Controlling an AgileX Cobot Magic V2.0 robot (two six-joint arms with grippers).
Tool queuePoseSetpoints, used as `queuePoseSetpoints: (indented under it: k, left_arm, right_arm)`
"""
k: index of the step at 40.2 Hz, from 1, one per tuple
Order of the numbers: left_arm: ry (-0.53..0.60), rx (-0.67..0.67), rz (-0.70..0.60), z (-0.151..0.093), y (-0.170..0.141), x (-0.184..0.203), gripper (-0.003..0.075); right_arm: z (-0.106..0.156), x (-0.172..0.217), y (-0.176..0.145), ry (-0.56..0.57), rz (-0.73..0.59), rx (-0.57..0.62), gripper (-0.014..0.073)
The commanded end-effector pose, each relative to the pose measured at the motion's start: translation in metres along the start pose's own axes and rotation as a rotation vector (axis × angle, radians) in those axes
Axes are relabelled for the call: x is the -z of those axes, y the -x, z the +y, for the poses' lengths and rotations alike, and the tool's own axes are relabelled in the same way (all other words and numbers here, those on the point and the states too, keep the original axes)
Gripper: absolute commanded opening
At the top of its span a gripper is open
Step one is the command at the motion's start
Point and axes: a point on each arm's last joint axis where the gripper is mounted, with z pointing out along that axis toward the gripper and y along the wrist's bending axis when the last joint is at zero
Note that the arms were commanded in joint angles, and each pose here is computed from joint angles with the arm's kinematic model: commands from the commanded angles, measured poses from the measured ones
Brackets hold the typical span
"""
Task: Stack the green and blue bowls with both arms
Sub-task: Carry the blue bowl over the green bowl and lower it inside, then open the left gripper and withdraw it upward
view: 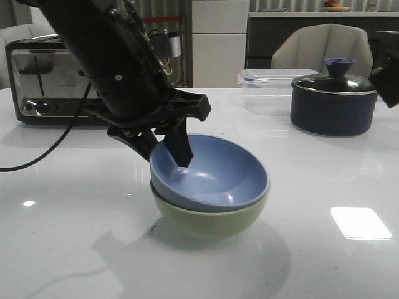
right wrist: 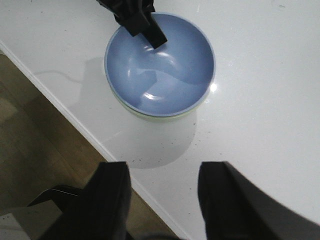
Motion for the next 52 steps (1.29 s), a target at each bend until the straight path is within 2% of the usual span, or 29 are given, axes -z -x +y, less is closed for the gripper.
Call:
queuePoseSetpoints:
  k: [1,10,17,24,33,43,47,52]
  left_arm:
    - [-0.018,-0.022,-0.144,-0.011,0.018,0.037,0.0411]
    - [0.023,-0.113,-0.234,-0.016,0.019,0.09,0.0402]
    - [0.037,-0.15,-0.314,-0.02,0.006,0.137,0.0402]
    - [0.049,-0.173,-0.363,-0.021,-0.026,0.174,0.0402]
    - [0.045,-0.182,-0.422,-0.019,-0.084,0.208,0.0402]
    - [0.04,-0.19,-0.491,-0.014,-0.141,0.227,0.0402]
    - [0.04,-0.194,-0.511,-0.013,-0.156,0.231,0.0402]
    - [0.062,-0.206,-0.54,-0.01,-0.169,0.238,0.0402]
  right_arm:
    - [-0.001,0.007,0.013,-0.023,-0.093,0.018,0.0436]
    - [-0.001,0.007,0.013,-0.023,-0.093,0.018,0.0436]
    - [-0.001,0.007,0.013,-0.023,-0.093,0.018,0.0436]
    - [-0.001,0.007,0.013,-0.023,-0.093,0.018,0.0436]
    - [-0.001,0.007,0.013,-0.023,-0.093,0.018,0.0436]
    - [-0.001,0.007,0.012,-0.022,-0.086,0.019,0.0436]
    - [-0.004,0.007,0.01,-0.053,-0.058,0.064,0.0436]
    - [-0.009,0.008,0.007,-0.075,-0.035,0.04,0.0436]
